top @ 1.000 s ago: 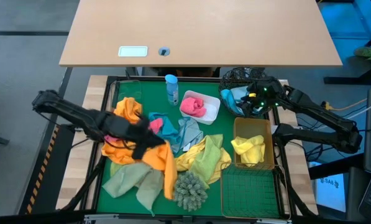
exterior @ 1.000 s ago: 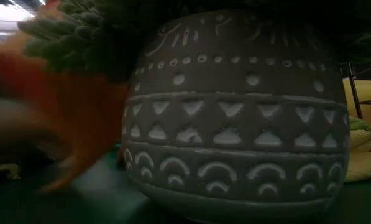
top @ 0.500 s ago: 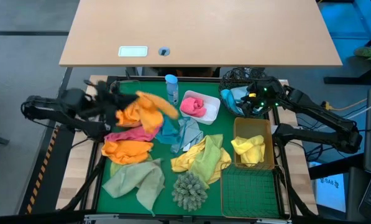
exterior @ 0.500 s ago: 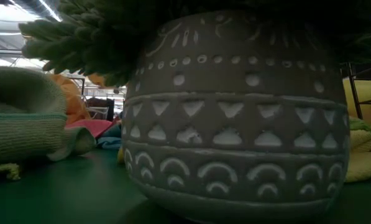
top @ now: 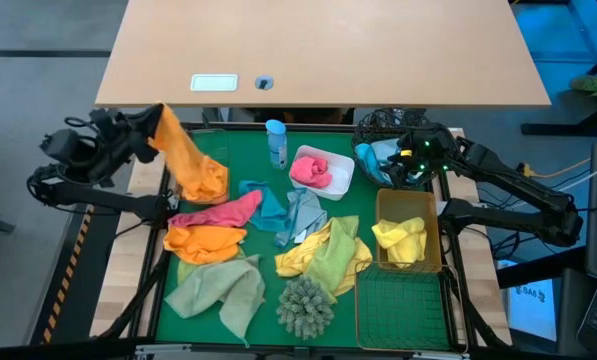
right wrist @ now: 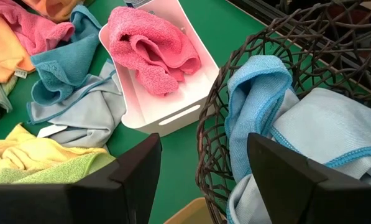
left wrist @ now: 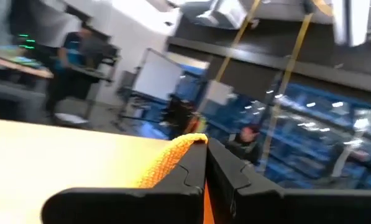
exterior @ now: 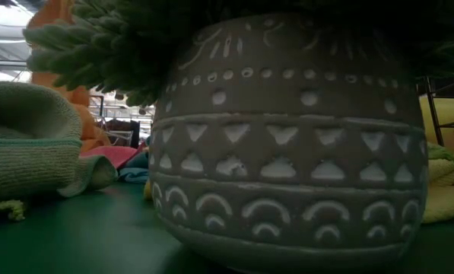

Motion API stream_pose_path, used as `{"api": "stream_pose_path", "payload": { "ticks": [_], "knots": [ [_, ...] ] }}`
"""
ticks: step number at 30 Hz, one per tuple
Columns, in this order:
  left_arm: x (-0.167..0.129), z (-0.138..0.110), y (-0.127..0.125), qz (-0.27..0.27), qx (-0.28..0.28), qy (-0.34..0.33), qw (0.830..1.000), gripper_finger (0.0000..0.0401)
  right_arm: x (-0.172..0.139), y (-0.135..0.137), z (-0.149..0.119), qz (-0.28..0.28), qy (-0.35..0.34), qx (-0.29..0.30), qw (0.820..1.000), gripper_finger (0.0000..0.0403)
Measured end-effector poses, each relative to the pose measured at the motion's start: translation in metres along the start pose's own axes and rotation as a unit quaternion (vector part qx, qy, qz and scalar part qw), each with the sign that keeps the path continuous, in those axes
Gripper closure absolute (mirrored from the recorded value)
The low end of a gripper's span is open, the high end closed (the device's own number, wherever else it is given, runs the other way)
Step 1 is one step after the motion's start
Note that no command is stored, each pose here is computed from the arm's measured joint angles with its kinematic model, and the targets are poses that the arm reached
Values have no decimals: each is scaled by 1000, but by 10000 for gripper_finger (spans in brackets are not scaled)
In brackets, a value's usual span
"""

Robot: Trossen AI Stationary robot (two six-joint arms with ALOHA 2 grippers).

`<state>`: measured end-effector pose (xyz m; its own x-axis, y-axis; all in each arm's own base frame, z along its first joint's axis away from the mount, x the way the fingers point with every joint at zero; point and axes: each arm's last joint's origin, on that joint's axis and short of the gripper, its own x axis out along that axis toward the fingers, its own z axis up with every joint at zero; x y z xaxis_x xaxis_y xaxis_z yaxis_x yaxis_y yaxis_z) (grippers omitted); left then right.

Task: Sort microfiber towel by color & place in baskets
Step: Put the orange microfiber towel into the transparent bin

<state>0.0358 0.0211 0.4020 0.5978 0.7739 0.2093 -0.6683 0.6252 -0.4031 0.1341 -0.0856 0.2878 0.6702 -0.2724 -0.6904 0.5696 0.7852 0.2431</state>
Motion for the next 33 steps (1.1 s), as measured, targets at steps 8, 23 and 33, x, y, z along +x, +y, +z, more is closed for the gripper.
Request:
{"api": "stream_pose_path", "payload": {
  "ticks": [8, 23, 33],
  "knots": [
    [4, -8, -4, 19, 30, 18, 999, 401, 0, 0, 0, 0, -1, -1, 1000, 166],
    [20, -54, -16, 105, 97, 116, 983, 401, 0, 0, 0, 0, -2, -10, 1000, 166],
    [26, -96, -3, 201, 103, 191, 955, 401, 0, 0, 0, 0, -1, -10, 1000, 166]
  ]
}}
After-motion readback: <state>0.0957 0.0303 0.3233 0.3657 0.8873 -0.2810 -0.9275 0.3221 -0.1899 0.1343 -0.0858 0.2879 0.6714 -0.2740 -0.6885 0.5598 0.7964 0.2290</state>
